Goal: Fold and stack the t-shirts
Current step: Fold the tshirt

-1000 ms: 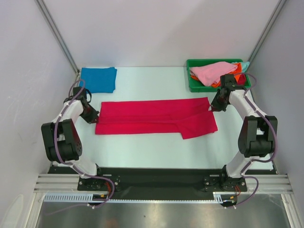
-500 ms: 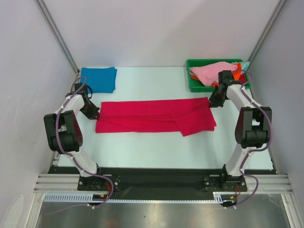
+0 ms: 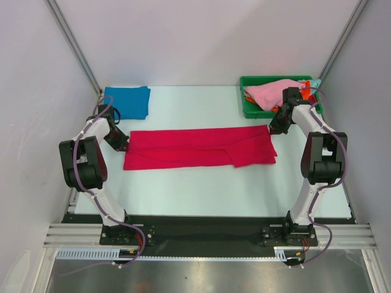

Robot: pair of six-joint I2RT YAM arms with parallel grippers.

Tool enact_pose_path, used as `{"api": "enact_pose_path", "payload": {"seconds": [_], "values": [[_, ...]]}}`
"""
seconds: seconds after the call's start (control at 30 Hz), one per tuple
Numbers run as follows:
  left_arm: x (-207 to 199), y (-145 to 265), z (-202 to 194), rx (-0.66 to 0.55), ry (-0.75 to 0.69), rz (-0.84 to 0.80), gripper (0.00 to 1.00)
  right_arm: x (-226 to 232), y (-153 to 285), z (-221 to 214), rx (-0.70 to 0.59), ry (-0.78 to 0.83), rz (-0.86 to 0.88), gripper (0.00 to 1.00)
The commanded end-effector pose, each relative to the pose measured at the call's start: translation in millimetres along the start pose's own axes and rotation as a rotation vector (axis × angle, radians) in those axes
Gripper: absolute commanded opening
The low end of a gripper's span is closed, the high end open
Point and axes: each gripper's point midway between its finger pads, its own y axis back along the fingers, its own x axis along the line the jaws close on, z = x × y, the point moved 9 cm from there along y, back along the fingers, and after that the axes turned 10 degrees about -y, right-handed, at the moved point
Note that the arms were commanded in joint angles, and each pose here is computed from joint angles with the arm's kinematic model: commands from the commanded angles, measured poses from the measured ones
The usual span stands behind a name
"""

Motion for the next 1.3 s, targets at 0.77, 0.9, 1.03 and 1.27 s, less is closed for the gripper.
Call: {"api": "enact_pose_path", "payload": {"seconds": [0.77,0.9,1.03,1.27], "values": [[-40,81,-46,-0.267,-0.310,-0.294,0.50,77,68,-35,-0.055,0.296,0.179,0.56],[-58,60,-67,-0.200,-0.345,-0.477,0.43,108,55,-102,0.090,0.256,0.342,0.53],[-57,40,-63,-0.183,-0.397,-0.438,0.41,137,51,-150,0.093,0.278,0.405,0.42],[-44,2,-60,-0.092,-0.384,-0.363,0.38,140,20,-197,0.124,0.315,0.333,0.35]]}}
